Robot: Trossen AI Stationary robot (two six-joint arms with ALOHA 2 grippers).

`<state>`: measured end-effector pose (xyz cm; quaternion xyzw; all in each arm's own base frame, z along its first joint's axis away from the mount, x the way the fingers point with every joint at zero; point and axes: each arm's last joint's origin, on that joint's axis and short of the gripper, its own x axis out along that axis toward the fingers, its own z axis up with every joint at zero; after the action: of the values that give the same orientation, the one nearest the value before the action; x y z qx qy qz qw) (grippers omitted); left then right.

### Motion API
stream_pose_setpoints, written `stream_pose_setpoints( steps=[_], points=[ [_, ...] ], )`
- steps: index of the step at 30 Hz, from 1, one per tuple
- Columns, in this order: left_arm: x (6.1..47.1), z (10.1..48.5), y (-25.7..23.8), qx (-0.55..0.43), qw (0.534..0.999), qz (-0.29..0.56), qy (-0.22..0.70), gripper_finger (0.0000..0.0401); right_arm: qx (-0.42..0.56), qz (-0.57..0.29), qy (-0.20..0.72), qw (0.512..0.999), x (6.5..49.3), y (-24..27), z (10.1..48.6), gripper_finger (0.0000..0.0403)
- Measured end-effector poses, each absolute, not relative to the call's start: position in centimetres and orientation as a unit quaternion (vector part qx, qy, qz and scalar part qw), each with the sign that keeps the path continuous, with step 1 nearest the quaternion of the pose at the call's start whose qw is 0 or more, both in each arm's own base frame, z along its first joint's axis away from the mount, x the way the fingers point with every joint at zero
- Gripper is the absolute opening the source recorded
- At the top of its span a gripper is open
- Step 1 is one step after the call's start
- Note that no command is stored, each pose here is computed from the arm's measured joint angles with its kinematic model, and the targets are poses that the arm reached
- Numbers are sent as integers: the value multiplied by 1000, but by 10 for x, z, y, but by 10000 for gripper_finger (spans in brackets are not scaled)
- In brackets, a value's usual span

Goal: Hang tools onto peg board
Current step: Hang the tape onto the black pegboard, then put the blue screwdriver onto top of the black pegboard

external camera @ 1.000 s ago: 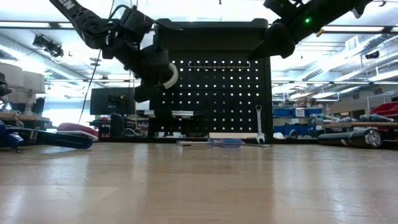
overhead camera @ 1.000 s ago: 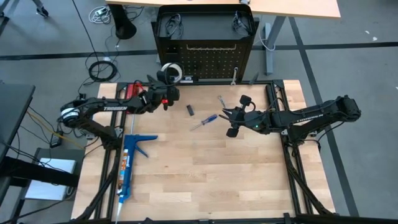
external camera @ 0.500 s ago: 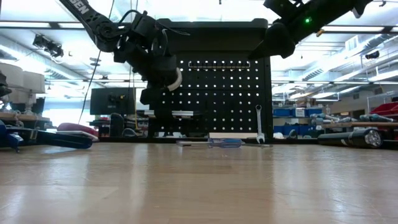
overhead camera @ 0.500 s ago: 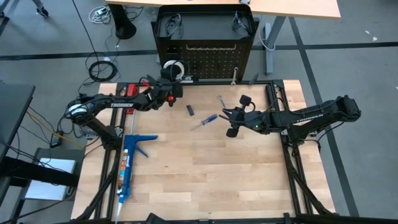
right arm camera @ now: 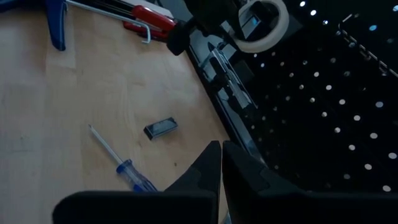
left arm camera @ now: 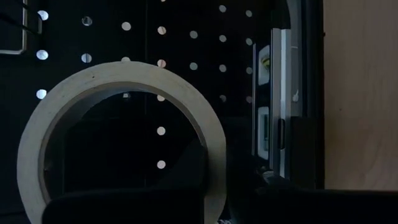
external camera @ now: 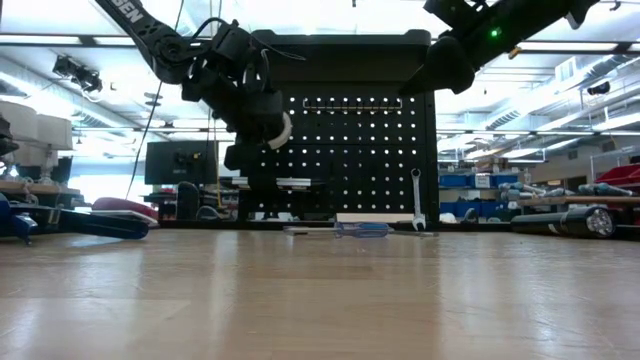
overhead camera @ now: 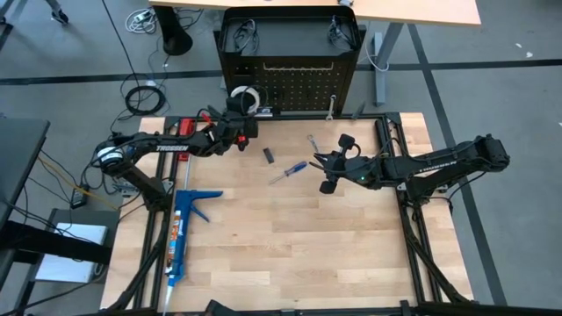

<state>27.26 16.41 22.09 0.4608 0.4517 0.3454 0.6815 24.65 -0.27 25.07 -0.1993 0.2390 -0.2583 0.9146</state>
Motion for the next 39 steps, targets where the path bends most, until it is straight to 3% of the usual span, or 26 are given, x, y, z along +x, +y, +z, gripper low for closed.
stream_pose_setpoints(
  steps=[13,28,39],
  points=[
    [267,215,168,447,677,337,478,36,-201,-258,240,914,247,-3,251,23],
    [268,215,166,447,676,336,480,114,-203,-258,240,914,247,-3,251,22],
    [271,216,162,451,677,340,471,124,-203,-258,240,914,247,-3,251,23]
  ],
)
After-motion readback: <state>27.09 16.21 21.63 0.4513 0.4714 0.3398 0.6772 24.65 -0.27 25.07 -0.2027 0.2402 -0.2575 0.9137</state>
